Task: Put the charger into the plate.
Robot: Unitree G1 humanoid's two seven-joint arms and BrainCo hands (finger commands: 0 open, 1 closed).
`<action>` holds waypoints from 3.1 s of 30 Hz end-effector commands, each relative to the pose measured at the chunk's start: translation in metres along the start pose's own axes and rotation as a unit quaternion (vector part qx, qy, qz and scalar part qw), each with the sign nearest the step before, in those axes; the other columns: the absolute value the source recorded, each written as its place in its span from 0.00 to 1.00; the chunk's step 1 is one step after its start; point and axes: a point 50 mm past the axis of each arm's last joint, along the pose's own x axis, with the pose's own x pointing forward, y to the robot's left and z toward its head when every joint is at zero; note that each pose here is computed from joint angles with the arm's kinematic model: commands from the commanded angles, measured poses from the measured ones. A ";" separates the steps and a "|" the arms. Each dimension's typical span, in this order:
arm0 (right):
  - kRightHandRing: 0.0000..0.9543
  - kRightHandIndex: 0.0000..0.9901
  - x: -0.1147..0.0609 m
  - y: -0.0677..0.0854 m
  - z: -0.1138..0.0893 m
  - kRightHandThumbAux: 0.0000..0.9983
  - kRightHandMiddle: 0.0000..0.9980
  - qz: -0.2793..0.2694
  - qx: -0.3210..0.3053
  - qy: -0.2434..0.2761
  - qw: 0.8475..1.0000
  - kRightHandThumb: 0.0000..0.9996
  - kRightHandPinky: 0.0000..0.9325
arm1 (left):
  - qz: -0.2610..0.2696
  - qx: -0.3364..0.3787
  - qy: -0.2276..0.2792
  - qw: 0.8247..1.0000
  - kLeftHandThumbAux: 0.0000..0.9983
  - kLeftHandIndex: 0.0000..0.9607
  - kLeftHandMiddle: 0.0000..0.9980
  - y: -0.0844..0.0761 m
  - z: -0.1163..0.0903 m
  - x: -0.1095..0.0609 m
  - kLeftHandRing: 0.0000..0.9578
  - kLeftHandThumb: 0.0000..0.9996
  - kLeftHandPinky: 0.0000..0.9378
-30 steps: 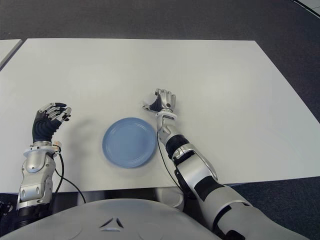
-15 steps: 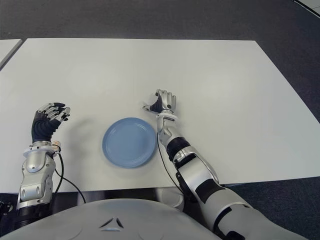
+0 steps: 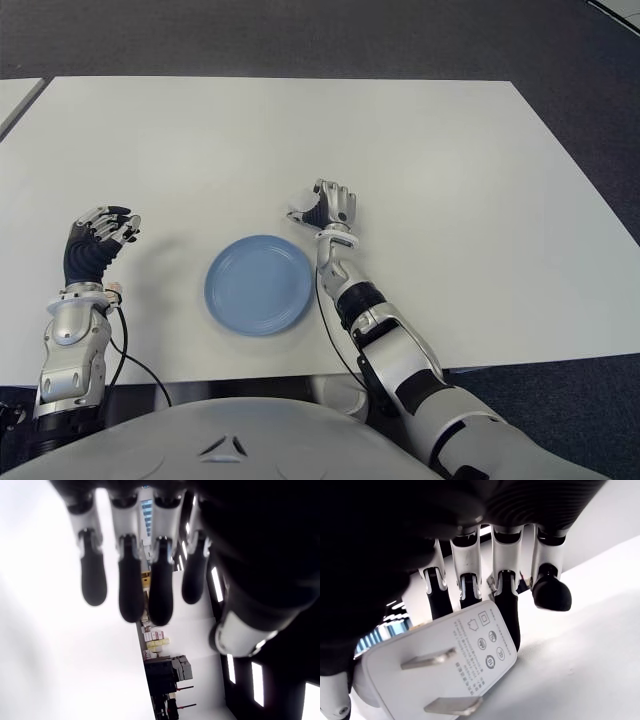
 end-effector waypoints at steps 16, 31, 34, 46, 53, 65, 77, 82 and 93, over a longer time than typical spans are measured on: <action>0.62 0.38 -0.026 -0.063 0.022 0.67 0.47 -0.062 0.119 -0.084 0.987 0.92 0.67 | 0.000 -0.002 0.012 1.000 0.72 0.45 0.54 -0.001 -0.002 -0.001 0.56 0.71 0.55; 0.55 0.38 -0.077 -0.086 0.043 0.67 0.43 -0.039 0.152 -0.147 0.977 1.00 0.59 | 0.002 0.003 0.022 1.000 0.72 0.45 0.51 -0.004 -0.002 -0.005 0.52 0.71 0.50; 0.55 0.38 -0.084 -0.086 0.047 0.67 0.43 -0.019 0.159 -0.157 0.974 1.00 0.60 | 0.003 0.005 0.024 1.000 0.72 0.45 0.50 -0.005 -0.002 -0.006 0.51 0.71 0.49; 0.63 0.37 -0.105 -0.088 0.049 0.66 0.52 0.124 0.134 -0.228 0.956 0.96 0.79 | 0.007 0.003 0.027 1.000 0.72 0.45 0.49 -0.007 -0.002 -0.006 0.51 0.71 0.52; 0.56 0.44 -0.108 -0.076 0.045 0.66 0.47 0.205 0.110 -0.244 0.942 0.95 0.74 | 0.005 0.003 0.027 1.000 0.72 0.44 0.48 -0.008 -0.002 -0.006 0.50 0.71 0.50; 0.55 0.43 -0.098 -0.029 0.032 0.66 0.51 0.281 0.092 -0.211 0.932 0.95 0.72 | 0.011 0.004 0.025 1.000 0.72 0.45 0.48 -0.008 -0.001 -0.007 0.50 0.71 0.50; 0.56 0.39 -0.099 -0.024 0.030 0.66 0.53 0.277 0.091 -0.200 0.935 0.95 0.65 | 0.012 0.001 0.028 1.000 0.72 0.45 0.50 -0.007 -0.002 -0.006 0.52 0.70 0.51; 0.41 0.41 -0.099 -0.024 0.030 0.68 0.39 0.267 0.076 -0.215 0.936 0.86 0.42 | 0.013 0.002 0.031 0.999 0.72 0.44 0.49 -0.007 -0.002 -0.006 0.51 0.70 0.50; 0.03 0.02 -0.099 -0.030 0.025 0.65 0.02 0.229 0.029 -0.277 0.933 0.13 0.04 | 0.022 -0.005 0.047 0.999 0.72 0.44 0.48 -0.009 -0.002 -0.005 0.49 0.71 0.49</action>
